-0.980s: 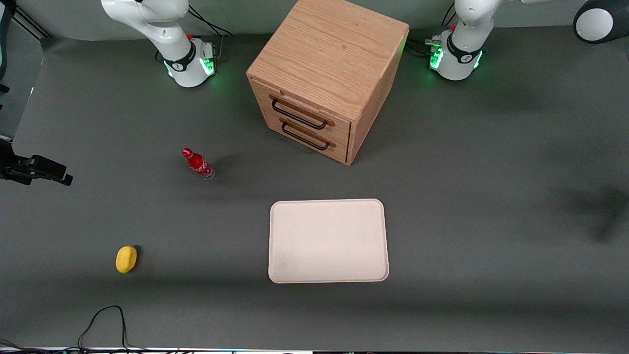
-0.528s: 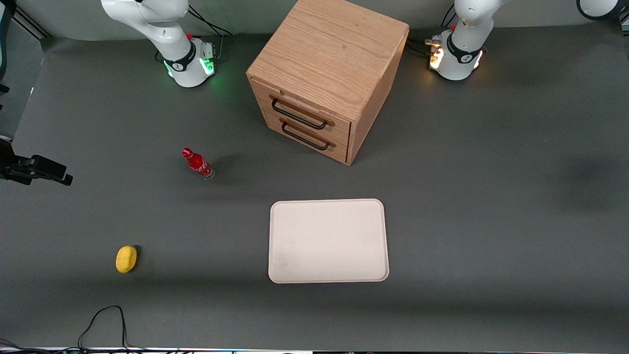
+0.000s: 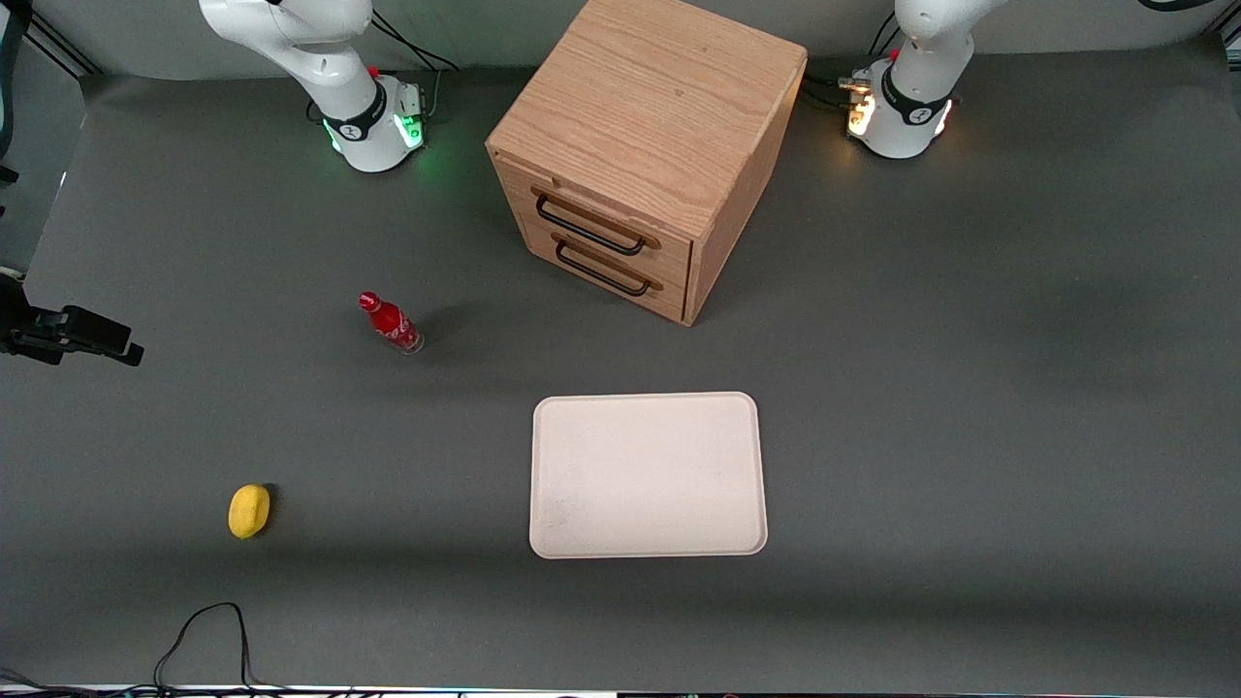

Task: Place red cookie box on tray
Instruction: 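Lift the box and carry it with the left gripper over the tray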

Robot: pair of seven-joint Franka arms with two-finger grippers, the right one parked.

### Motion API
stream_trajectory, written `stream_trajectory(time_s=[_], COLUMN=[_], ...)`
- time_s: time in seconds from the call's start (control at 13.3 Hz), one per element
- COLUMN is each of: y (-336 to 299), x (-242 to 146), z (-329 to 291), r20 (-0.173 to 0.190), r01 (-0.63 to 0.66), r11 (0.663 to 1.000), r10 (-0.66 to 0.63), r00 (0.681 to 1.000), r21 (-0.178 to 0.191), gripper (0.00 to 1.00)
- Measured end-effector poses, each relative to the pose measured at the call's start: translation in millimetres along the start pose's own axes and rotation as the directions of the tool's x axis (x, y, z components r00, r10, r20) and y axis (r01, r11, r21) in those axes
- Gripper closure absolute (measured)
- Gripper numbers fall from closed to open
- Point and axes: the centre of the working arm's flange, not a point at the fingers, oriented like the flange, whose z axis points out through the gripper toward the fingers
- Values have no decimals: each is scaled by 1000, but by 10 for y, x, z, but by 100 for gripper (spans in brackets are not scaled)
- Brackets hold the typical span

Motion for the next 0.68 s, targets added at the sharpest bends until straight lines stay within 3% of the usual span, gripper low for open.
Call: stream_trajectory(time_s=[0.3,0.45,0.68], y=[977,1570,2516], x=[853,1342,1996], z=[-223,-282,-308], r20=[54,70,68], r01=[174,271,379], r11=[984,963,925], r10=[-172,-270,-380], r00=[984,960,922], r21=[-23,-4,33], gripper=[97,97,97])
